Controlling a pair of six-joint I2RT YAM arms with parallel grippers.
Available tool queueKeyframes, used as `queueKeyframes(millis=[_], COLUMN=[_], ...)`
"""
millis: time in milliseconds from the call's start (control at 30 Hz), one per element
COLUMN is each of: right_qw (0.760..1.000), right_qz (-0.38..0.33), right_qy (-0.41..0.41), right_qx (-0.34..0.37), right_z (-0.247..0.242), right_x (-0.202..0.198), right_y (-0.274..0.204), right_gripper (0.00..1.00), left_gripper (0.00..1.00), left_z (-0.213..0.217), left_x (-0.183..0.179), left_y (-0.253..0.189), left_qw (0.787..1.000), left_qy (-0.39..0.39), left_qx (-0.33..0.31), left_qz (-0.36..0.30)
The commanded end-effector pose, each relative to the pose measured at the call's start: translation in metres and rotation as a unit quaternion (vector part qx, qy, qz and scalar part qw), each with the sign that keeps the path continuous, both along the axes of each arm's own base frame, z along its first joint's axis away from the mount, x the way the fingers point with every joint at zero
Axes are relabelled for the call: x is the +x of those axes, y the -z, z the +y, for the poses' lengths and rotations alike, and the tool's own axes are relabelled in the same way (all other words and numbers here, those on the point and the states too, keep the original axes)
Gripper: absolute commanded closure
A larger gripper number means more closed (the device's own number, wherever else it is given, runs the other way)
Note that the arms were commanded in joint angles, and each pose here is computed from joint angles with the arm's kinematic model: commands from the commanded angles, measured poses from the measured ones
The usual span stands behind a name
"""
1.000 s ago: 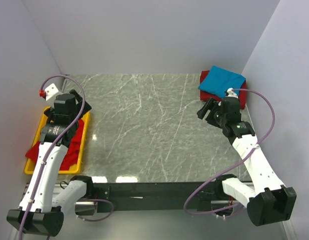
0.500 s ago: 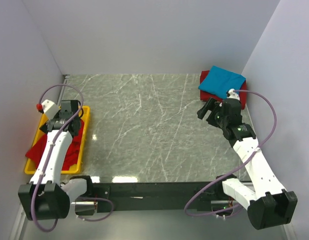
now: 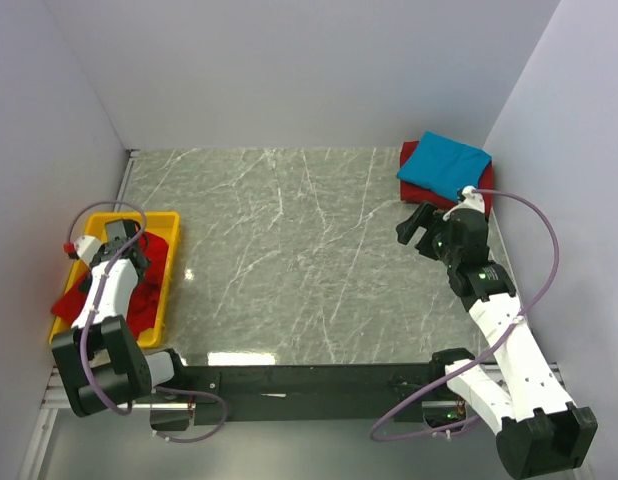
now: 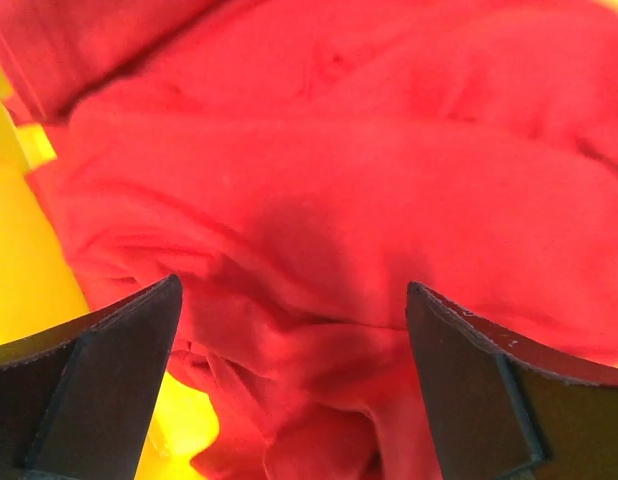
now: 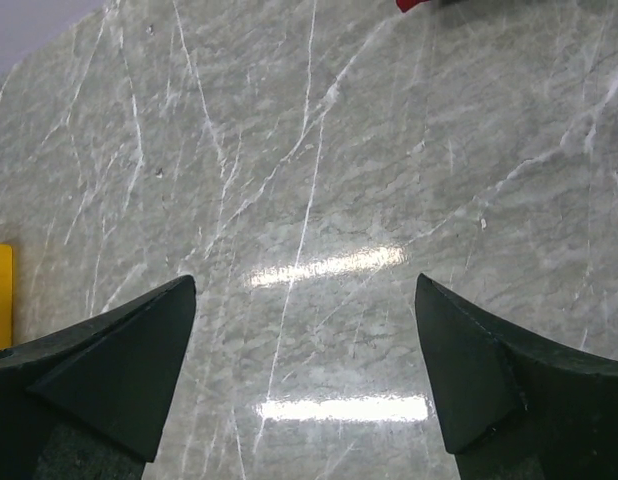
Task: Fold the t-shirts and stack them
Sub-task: Grab the tshirt from the pile
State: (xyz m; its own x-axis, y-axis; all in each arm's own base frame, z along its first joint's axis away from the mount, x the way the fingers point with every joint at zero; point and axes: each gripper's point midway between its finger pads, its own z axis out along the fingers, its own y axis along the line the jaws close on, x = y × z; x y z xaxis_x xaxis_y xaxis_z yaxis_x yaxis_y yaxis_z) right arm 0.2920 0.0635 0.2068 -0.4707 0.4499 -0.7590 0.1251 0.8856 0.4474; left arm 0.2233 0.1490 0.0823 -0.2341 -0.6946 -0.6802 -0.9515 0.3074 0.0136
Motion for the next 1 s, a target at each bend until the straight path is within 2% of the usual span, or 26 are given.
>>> queueKeyframes(millis=[0,300,467,533,567,600,700,733,767,900,967], right_qw=[0.999,1.000,0.999,0.999,0.999,0.999,0.999,0.999,0.999,0.999,1.000], right_qz=[-0.032,-0.026,-0.037,-0.039,-0.040,-0.041,-0.040,-0.040,-0.036,-0.026,-0.021], right_qy=[0.000,0.004,0.013,0.020,0.021,0.023,0.023,0.024,0.023,0.021,0.018], right_qx=[-0.003,0.009,0.016,0.013,0.012,0.009,0.003,0.003,0.002,0.005,0.005], right_z=[0.000,0.002,0.001,-0.002,-0.003,-0.004,-0.005,-0.005,-0.005,-0.004,-0.002], right_x=[0.006,0.008,0.007,0.007,0.007,0.006,0.006,0.006,0.007,0.008,0.009], right_y=[-0.012,-0.012,-0.018,-0.019,-0.019,-0.020,-0.019,-0.019,-0.017,-0.012,-0.010], right_gripper=[0.04,0.03,0.03,0.02,0.02,0.02,0.02,0.02,0.02,0.02,0.02], left_gripper=[0.01,0.01,0.02,0.12,0.22,0.28,0.53,0.85,1.00,0.99,1.00], left_z=[0.001,-0.010,-0.034,-0.037,-0.038,-0.039,-0.044,-0.045,-0.046,-0.044,-0.037], left_x=[0.011,0.015,0.011,0.012,0.015,0.016,0.027,0.031,0.035,0.041,0.048], left_y=[0.011,0.047,0.075,0.077,0.077,0.077,0.069,0.065,0.058,0.037,0.011], left_qw=[1.000,0.998,0.991,0.990,0.989,0.988,0.986,0.985,0.985,0.985,0.986], left_qy=[0.002,0.012,0.009,0.017,0.024,0.031,0.064,0.075,0.079,0.086,0.094], left_qx=[-0.009,-0.064,-0.134,-0.142,-0.143,-0.148,-0.155,-0.155,-0.153,-0.142,-0.119], left_qz=[-0.025,0.010,0.017,0.019,0.017,0.013,-0.009,-0.018,-0.032,-0.055,-0.074])
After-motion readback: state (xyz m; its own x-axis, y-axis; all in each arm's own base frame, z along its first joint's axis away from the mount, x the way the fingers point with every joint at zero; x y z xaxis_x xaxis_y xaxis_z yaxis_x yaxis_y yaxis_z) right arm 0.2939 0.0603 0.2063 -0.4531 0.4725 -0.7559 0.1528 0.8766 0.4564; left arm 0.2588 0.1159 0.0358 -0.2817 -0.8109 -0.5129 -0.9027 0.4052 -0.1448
